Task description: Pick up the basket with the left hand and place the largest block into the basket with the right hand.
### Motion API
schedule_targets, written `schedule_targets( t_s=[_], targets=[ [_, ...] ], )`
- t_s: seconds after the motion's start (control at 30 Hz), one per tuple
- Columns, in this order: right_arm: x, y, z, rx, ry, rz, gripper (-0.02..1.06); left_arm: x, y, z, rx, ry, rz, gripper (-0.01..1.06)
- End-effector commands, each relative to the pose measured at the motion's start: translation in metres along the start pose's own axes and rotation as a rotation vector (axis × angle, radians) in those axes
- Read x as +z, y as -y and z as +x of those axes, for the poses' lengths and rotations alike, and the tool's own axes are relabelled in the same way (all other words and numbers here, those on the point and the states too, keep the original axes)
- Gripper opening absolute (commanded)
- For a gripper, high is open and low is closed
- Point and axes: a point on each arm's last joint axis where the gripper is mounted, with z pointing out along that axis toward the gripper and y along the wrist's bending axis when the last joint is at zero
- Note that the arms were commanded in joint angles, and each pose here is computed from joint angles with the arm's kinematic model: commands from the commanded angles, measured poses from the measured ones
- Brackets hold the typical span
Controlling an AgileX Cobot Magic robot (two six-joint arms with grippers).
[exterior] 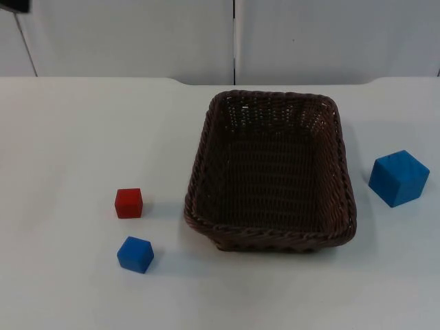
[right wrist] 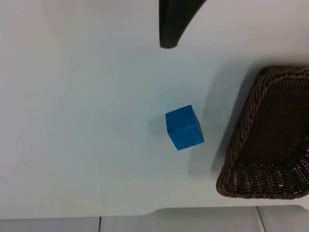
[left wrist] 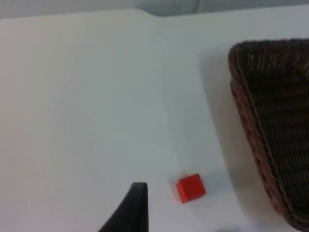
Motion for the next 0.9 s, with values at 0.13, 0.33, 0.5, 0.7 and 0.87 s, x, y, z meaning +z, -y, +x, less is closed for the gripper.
schedule_targets(
  t_s=[0.13, 0.33, 0.5, 0.7, 0.87],
  targets=[
    [0.001, 0.0, -0.001, -0.001, -0.002, 0.004, 0.92, 0.041, 0.019, -0.001, 0.046, -0.042, 0.068, 1.05],
    [0.001, 0.0, -0.001, -0.001, -0.002, 0.004, 0.92, 0.075, 0.032, 0.001, 0.083, -0.113, 0.101, 1.05],
    [0.001, 0.0, -0.001, -0.001, -0.002, 0.004, 0.92, 0.104, 0.038, -0.005, 0.096, -0.168, 0.124, 1.04],
    [0.001, 0.0, -0.001, -0.001, -0.002, 0.004, 0.92, 0.135, 0.043, -0.017, 0.126, -0.259, 0.164, 1.02],
    [0.001, 0.0, -0.001, -0.001, -0.002, 0.004, 0.92, 0.158, 0.043, -0.028, 0.122, -0.321, 0.196, 1.02]
  ],
)
